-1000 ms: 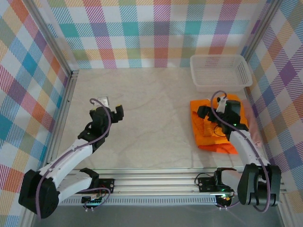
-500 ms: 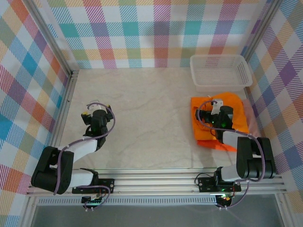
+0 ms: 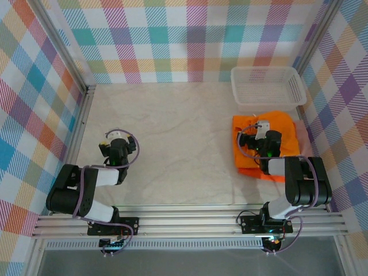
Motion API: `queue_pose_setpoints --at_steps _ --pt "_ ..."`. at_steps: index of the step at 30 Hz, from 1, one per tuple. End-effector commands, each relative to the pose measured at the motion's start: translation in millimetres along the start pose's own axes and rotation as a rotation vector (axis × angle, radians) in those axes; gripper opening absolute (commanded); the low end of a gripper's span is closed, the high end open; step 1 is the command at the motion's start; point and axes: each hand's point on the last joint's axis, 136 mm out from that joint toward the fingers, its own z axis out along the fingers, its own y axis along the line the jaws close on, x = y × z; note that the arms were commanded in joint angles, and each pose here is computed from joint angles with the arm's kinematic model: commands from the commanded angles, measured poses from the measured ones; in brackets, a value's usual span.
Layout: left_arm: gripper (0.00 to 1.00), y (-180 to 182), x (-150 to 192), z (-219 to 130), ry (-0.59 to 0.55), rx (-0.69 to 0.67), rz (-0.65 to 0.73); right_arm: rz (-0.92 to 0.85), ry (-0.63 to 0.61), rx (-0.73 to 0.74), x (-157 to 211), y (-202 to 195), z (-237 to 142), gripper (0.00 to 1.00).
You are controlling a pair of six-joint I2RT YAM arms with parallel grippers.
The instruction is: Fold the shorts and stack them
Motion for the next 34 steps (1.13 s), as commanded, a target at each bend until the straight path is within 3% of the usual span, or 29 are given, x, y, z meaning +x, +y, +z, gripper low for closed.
queue_pose_setpoints --at_steps 1,7,11,34 --pt "1.00 -6.7 -12.7 1.6 -0.045 0.083 -0.034 -0.015 -0.025 0.000 -4.7 0.6 1.1 0.99" --pt "1.00 -14.5 -2.0 12.4 -0.051 0.145 -0.034 -0.015 -0.027 0.000 -5.1 0.5 1.0 0.99" --pt "1.00 -22.1 3.6 21.9 0.042 0.155 0.005 -0.014 -0.027 0.009 -5.4 -0.7 0.9 0.99" --pt "1.00 -27.5 2.0 21.1 0.037 0.161 0.031 -0.014 -0.027 0.010 -5.4 -1.1 0.9 0.99"
